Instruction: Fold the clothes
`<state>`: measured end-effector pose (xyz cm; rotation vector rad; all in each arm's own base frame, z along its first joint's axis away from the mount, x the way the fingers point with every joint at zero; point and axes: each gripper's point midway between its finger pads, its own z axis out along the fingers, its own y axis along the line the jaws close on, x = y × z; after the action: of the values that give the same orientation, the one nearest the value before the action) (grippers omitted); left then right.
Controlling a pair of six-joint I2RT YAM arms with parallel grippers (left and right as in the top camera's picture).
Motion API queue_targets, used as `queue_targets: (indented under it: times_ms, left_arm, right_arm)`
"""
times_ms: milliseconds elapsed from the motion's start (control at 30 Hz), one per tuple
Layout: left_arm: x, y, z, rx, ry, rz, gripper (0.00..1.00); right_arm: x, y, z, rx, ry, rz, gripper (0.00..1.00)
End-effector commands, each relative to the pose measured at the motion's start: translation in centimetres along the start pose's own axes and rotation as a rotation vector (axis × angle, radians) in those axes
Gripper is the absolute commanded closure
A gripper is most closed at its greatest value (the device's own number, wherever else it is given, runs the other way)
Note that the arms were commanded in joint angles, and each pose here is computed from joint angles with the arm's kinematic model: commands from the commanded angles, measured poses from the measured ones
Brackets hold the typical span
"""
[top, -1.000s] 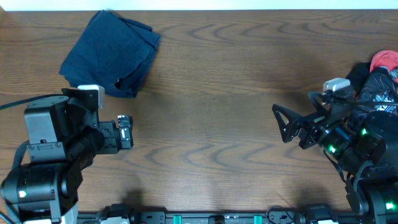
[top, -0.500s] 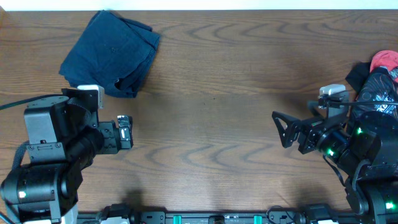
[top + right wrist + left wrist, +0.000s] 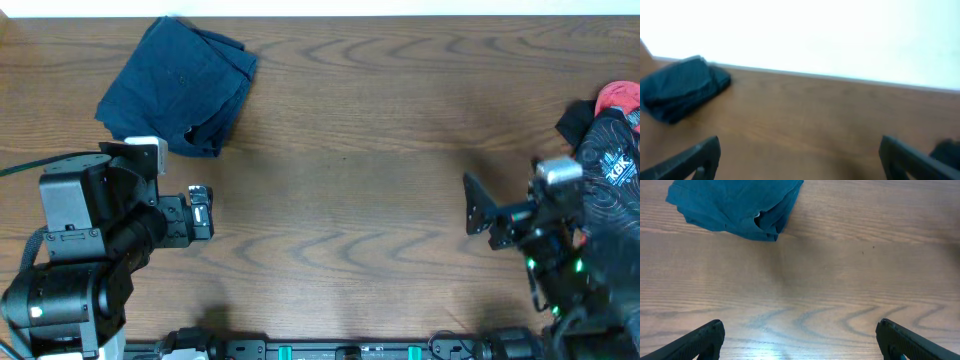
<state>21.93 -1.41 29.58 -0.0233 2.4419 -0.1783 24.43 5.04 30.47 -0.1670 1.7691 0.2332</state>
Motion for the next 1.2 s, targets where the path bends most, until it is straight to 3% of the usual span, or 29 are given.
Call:
queue_targets:
  times_ms: [0, 433, 867, 1167]
  left_arm:
    - [0.1, 0.1, 0.0, -0.008, 0.001, 0.005, 0.02]
    - [0.1, 0.1, 0.0, -0.008, 0.001, 0.005, 0.02]
    - [0.1, 0.1, 0.0, -0.008, 0.001, 0.005, 0.02]
    - [0.1, 0.1, 0.0, -0.008, 0.001, 0.005, 0.02]
  right_arm:
    - [2.4, -1.3, -0.1, 0.056, -0.039, -0.017, 0.01]
    - [8.8, -1.9, 0.0, 0.065, -0.219, -0.041, 0.01]
    - [14.1, -1.4, 2.4, 0.005, -0.146, -0.025, 0.01]
    - [14.1, -1.4, 2.5, 0.003, -0.144, -0.026, 0.01]
